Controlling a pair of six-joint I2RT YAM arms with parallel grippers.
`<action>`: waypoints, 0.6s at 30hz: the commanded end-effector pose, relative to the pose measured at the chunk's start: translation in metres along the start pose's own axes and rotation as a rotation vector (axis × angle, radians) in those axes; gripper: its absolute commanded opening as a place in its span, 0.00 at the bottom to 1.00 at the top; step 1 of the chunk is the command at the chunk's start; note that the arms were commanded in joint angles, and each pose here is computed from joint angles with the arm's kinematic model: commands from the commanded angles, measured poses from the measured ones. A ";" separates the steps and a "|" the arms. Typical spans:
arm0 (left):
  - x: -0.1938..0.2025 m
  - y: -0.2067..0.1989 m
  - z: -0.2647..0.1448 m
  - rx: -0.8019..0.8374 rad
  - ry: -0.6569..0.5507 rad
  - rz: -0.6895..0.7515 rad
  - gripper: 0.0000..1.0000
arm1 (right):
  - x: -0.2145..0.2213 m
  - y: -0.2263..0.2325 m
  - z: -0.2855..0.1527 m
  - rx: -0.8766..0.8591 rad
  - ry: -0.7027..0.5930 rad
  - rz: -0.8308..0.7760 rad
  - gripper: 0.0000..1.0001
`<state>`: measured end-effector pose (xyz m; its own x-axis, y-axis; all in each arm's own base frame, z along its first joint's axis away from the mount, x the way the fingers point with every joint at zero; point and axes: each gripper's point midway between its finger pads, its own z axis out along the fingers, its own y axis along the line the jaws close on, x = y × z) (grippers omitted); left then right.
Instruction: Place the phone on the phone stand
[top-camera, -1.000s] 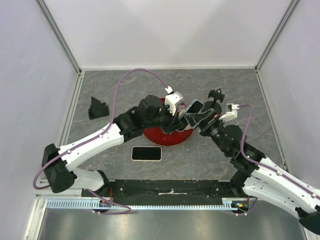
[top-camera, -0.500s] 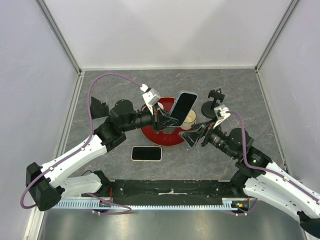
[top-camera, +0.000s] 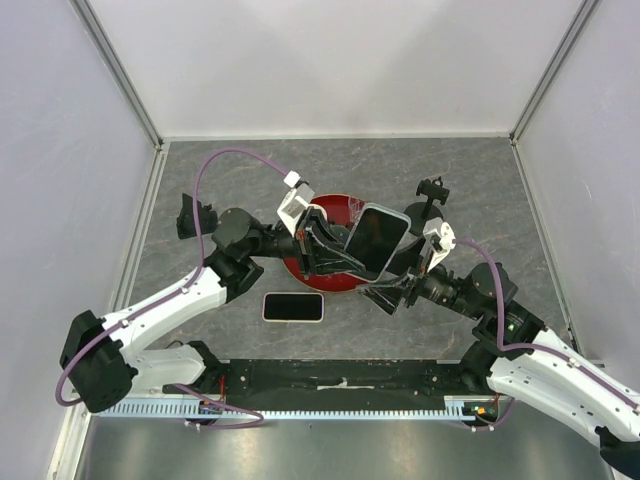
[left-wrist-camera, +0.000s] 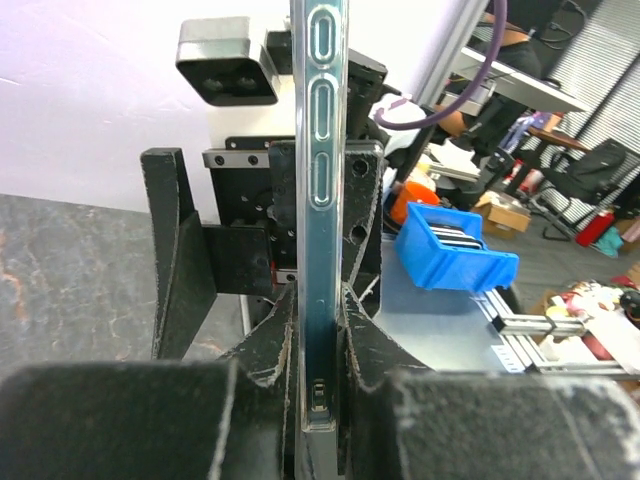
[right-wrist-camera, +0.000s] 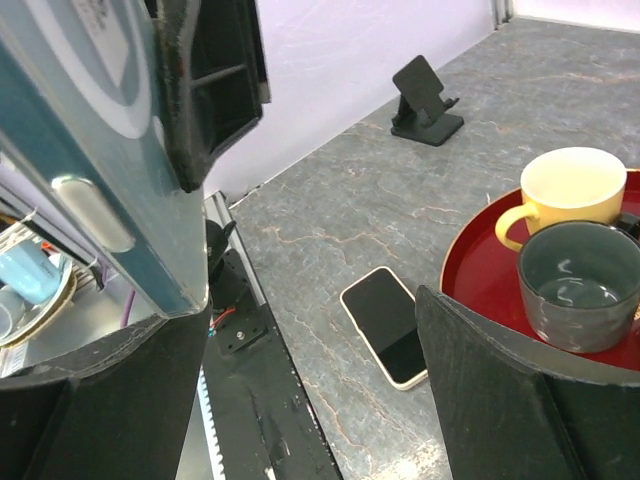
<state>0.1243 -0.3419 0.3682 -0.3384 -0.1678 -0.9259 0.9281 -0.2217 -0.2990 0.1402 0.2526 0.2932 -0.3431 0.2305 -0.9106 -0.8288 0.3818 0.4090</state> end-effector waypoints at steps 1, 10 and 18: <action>-0.020 -0.028 0.001 0.125 -0.046 0.059 0.02 | -0.043 0.034 -0.003 -0.128 -0.111 -0.058 0.89; -0.020 -0.026 0.002 0.113 -0.047 0.054 0.02 | -0.071 0.036 -0.003 -0.092 -0.179 -0.050 0.84; -0.021 -0.024 0.002 0.105 -0.051 0.038 0.02 | -0.069 0.032 -0.002 -0.079 -0.184 -0.033 0.66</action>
<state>0.1150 -0.3400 0.3730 -0.3536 -0.1659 -0.9206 0.9117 -0.2813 -0.2995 0.1359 0.2502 0.3474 -0.2695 0.3249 -0.9065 -0.8649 0.3323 0.3762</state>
